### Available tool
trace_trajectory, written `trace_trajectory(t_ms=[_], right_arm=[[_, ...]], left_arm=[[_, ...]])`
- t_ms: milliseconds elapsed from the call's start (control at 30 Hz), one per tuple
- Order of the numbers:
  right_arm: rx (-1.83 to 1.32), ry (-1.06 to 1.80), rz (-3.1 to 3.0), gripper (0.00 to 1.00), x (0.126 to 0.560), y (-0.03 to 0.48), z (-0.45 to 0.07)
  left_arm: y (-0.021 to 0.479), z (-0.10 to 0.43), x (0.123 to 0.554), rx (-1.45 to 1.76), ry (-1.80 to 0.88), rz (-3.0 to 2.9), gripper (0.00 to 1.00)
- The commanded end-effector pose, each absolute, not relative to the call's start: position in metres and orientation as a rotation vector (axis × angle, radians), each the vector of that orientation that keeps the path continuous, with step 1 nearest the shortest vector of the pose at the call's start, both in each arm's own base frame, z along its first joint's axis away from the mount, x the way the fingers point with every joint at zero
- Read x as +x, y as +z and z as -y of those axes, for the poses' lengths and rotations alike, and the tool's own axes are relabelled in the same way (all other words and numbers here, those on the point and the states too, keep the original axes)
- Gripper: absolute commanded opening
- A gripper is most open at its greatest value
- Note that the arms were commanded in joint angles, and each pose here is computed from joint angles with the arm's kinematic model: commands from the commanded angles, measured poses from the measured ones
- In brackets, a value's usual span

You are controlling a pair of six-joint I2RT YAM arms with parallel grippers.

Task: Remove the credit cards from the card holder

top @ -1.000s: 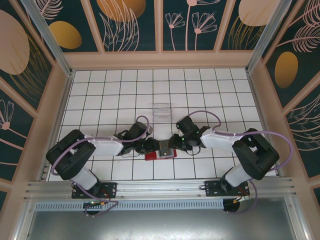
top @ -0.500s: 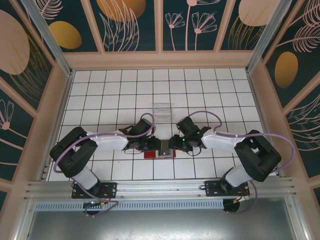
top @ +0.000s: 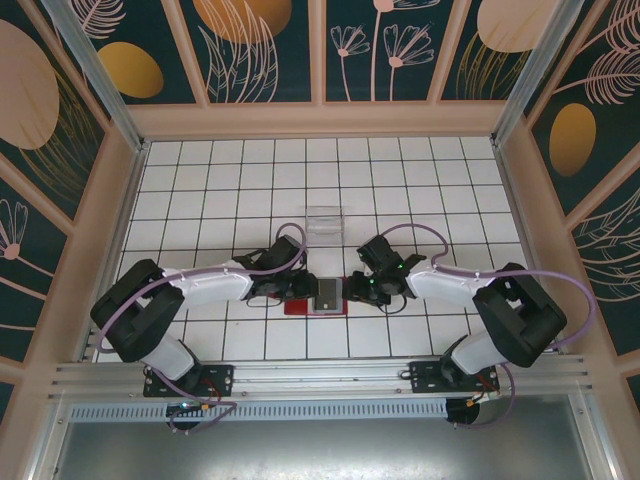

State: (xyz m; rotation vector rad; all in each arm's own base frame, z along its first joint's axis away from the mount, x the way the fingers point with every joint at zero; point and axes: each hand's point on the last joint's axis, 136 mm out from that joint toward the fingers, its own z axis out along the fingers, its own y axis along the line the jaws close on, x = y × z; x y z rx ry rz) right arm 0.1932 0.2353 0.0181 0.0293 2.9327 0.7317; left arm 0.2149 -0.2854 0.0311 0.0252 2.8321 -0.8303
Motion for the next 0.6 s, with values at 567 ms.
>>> trace_trajectory(t_ms=[567], right_arm=[[0.031, 0.615, -3.047, 0.43, 0.179, -0.009, -0.221]], left_arm=[[0.015, 0.289, 0.212, 0.045, -0.829, -2.881, 0.29]])
